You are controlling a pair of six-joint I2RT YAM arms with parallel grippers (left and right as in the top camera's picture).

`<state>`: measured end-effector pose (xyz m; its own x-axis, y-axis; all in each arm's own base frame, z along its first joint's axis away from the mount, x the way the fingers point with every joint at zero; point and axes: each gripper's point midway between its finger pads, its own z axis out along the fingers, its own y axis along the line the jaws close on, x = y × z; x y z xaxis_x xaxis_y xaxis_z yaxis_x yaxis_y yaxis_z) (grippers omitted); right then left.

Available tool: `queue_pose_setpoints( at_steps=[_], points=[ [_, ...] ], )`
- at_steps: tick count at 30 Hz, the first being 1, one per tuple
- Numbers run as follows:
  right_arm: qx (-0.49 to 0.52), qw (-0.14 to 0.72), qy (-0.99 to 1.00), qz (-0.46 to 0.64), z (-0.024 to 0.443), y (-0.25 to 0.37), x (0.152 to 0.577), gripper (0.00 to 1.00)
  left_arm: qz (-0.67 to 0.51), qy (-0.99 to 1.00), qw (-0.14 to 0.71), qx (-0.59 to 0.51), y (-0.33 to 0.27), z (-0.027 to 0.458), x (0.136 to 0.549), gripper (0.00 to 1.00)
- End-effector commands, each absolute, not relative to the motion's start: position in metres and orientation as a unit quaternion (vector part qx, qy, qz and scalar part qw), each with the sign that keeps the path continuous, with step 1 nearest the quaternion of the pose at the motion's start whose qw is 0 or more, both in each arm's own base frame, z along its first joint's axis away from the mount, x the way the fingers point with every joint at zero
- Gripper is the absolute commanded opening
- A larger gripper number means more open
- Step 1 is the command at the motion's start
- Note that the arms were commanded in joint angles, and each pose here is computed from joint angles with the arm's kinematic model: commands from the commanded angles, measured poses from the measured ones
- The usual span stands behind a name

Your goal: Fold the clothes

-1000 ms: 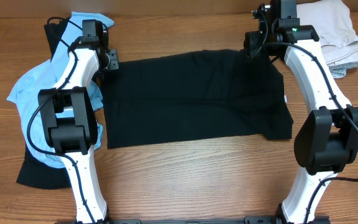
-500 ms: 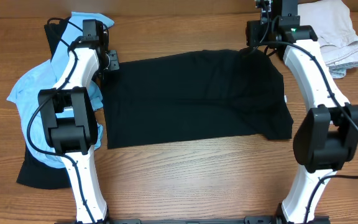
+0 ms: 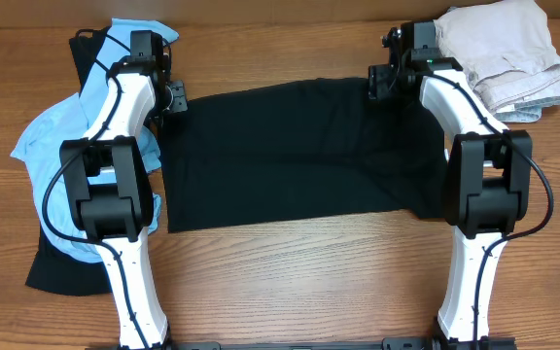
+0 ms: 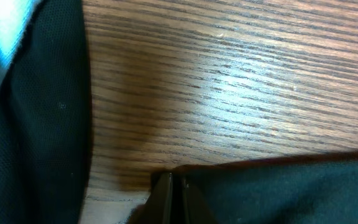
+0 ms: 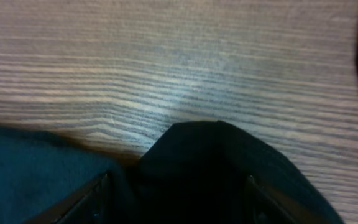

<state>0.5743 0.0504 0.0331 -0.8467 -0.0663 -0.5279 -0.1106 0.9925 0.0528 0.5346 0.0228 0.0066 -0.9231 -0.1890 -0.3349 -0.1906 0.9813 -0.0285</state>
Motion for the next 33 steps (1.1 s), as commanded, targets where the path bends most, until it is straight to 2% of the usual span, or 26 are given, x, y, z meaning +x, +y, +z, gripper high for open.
queue_pose_setpoints(
  at_steps=[1, 3, 6, 9, 11, 12, 19, 24, 28, 30, 33],
  points=[
    [-0.048, 0.277, 0.959, 0.041, 0.035, 0.053, 0.577, 0.71, -0.004, 0.988, 0.12, -0.099, 0.015, -0.027, 0.515, 0.04],
    [-0.046, 0.27, 0.961, 0.041, 0.033, 0.053, 0.574, 0.69, -0.004, 0.988, 0.12, -0.099, 0.015, -0.027, 0.515, 0.04],
    [-0.046, 0.252, 0.966, 0.04, 0.024, 0.053, 0.567, 0.57, -0.004, 0.988, 0.12, -0.099, 0.015, -0.027, 0.515, 0.04],
    [-0.045, 0.235, 0.97, 0.04, 0.019, 0.052, 0.56, 0.3, -0.004, 0.988, 0.118, -0.098, 0.015, -0.027, 0.514, 0.04],
    [-0.036, 0.234, 0.971, 0.041, 0.022, 0.052, 0.559, 0.06, -0.003, 0.988, 0.116, -0.098, 0.015, -0.027, 0.513, 0.04],
    [-0.029, 0.235, 0.971, 0.042, 0.026, 0.051, 0.559, 0.04, -0.003, 0.988, 0.116, -0.098, 0.015, -0.027, 0.513, 0.04],
    [-0.026, 0.21, 0.976, 0.047, 0.062, 0.058, 0.539, 0.04, 0.024, 0.988, 0.115, -0.101, 0.024, -0.027, 0.511, 0.04],
    [0.001, 0.101, 0.993, 0.068, 0.054, 0.075, 0.484, 0.04, 0.026, 0.988, 0.115, -0.102, 0.025, -0.027, 0.511, 0.04],
    [0.024, 0.018, 0.997, 0.067, 0.036, 0.077, 0.442, 0.22, 0.026, 0.988, 0.115, -0.102, 0.025, -0.027, 0.511, 0.04],
    [0.026, 0.003, 0.998, 0.064, 0.032, 0.076, 0.434, 0.38, 0.026, 0.988, 0.117, -0.102, 0.025, -0.027, 0.512, 0.04],
    [0.03, 0.018, 0.997, 0.067, 0.04, 0.073, 0.442, 0.42, 0.026, 0.987, 0.122, -0.102, 0.025, -0.026, 0.515, 0.04]
  ],
)
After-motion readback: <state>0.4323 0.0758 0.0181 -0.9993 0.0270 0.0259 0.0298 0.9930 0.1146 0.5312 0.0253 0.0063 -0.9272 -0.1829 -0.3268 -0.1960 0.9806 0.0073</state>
